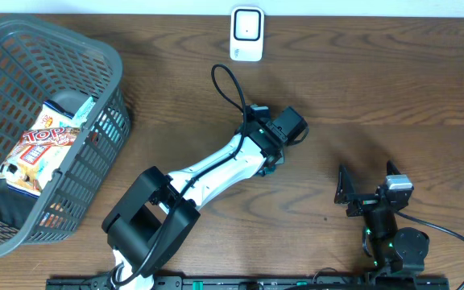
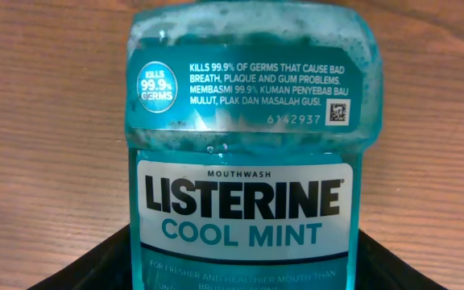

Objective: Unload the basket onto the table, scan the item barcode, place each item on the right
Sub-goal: 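Carry the bottle to table centre and set it upright, release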

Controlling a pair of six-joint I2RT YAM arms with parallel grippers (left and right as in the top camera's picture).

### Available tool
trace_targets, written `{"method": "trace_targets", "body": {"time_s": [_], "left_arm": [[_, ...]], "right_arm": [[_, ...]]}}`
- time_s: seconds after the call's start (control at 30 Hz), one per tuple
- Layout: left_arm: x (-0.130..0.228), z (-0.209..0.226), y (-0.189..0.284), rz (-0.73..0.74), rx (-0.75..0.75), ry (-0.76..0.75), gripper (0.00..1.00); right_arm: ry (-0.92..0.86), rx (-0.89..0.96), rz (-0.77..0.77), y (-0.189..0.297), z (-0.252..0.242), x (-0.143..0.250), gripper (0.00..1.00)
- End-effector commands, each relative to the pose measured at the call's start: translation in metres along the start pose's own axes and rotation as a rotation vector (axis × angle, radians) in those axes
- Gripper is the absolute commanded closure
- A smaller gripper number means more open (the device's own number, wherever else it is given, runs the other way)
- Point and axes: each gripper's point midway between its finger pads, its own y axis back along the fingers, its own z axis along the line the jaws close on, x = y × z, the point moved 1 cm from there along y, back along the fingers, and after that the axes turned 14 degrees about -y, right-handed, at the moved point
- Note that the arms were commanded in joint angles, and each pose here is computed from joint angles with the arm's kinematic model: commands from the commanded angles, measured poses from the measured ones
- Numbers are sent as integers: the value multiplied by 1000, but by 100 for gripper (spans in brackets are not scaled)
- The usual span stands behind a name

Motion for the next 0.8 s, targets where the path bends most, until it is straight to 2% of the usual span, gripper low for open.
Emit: {"method": "trace_targets", "body": {"time_s": [0.0,0.57,0.63,0.77], "left_arm": [[-10,1,1,-35,-14,28,55],[24,11,-38,70,-84,53,55],[26,11,-39,78,-84,50,45],[18,8,-26,71,-72,-62,14]], "right_arm": [[10,-4,3,0,1,1,1],[9,-4,3,0,1,1,1],[9,-4,3,0,1,1,1],[9,-4,3,0,1,1,1]]}}
